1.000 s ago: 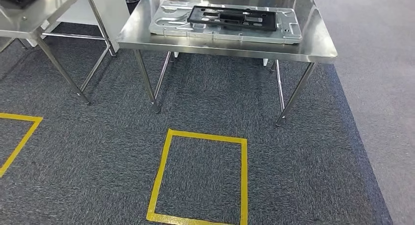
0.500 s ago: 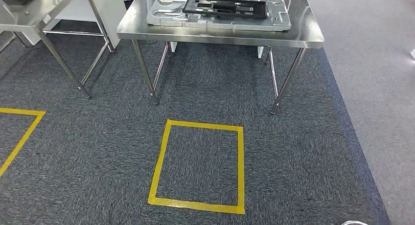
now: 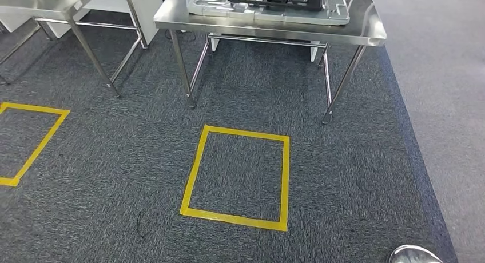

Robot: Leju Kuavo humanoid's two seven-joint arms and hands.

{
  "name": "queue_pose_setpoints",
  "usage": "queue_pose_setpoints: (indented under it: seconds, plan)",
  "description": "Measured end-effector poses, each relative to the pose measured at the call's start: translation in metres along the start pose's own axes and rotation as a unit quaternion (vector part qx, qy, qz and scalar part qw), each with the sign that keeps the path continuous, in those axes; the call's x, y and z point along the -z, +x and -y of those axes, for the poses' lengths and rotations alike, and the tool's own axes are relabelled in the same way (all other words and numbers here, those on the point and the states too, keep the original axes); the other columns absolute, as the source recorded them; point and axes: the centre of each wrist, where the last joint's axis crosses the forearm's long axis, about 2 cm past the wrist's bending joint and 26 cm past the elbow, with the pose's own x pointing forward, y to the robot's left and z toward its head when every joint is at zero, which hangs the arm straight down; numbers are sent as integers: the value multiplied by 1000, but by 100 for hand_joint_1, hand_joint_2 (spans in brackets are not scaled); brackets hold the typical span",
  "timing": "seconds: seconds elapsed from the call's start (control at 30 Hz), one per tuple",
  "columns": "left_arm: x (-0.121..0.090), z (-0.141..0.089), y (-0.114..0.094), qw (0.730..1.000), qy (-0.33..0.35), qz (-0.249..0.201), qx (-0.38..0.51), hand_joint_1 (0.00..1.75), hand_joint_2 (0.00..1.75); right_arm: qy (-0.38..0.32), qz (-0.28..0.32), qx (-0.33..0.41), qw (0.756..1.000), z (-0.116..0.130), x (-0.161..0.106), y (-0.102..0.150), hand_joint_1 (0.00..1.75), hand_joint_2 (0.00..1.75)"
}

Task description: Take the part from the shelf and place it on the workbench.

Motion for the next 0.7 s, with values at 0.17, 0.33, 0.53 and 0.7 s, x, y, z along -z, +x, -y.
queue_pose_setpoints:
  seconds: [0.17, 0.33, 0.53, 0.7]
  plan:
    - [-3, 0, -6, 1000, 1, -8, -3, 0, 0, 6, -4, -6, 1000, -4, -1, 0, 0, 0]
    - [-4, 0, -10, 1000, 2, -11, -3, 0, 0, 18, -9, -6, 1000, -11, -4, -2, 0, 0]
    - [-4, 5, -8, 1000, -2, -10, -7, 0, 0, 20, -10, -6, 1000, -12, -4, -3, 0, 0]
    - [-4, 6, -7, 1000, -2, -10, -8, 0, 0, 17, -13, -8, 1000, -9, -3, -5, 0, 0]
